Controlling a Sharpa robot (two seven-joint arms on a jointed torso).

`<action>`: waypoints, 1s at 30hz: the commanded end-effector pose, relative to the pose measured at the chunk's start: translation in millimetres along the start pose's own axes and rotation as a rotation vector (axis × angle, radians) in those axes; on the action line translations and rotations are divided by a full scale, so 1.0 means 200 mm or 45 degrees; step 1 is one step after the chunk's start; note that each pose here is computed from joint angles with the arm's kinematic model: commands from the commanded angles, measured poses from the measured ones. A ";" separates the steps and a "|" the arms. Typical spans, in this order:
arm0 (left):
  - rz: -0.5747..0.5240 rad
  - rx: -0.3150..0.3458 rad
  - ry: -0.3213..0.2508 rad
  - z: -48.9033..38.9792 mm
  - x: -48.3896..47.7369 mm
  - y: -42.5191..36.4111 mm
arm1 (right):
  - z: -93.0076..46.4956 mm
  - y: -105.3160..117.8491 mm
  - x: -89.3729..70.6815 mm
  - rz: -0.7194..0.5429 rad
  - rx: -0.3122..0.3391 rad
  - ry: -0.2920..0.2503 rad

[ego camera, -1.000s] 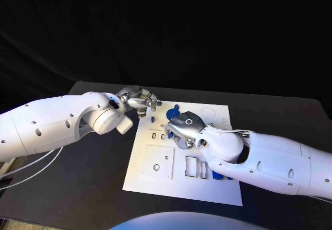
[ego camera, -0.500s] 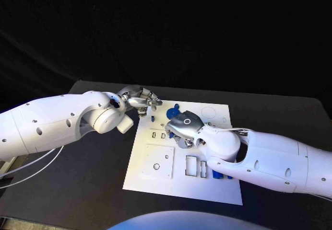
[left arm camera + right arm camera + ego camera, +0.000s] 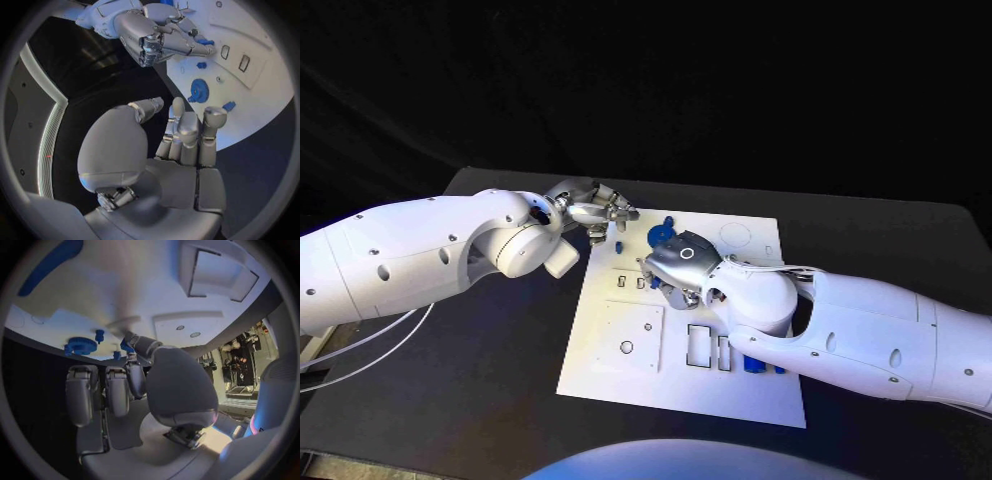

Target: Assemble the parts on the task board

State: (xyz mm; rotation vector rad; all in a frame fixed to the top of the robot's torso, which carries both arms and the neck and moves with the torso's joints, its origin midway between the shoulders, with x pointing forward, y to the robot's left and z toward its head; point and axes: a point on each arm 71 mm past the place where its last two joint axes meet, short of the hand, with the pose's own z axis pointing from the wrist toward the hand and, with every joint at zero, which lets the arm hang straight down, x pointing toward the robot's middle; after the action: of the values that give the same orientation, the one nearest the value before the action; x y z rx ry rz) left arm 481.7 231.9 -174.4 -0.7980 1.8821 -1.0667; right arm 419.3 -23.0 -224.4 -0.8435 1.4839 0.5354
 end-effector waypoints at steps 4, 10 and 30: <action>-0.006 -0.005 0.009 0.002 0.007 -0.003 | 0.00 0.01 0.01 0.024 -0.042 0.022; -0.006 -0.011 0.009 0.002 0.005 -0.001 | 0.00 0.01 0.01 0.044 -0.047 0.013; -0.005 -0.029 0.015 0.003 0.005 0.005 | 0.01 0.00 0.01 0.068 -0.048 -0.006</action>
State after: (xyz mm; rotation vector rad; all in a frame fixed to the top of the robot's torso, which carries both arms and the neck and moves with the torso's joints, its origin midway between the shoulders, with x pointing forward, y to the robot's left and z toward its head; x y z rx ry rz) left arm 482.0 233.2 -175.7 -0.8101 1.8952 -1.0481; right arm 421.3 -23.7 -226.3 -0.8283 1.5066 0.5929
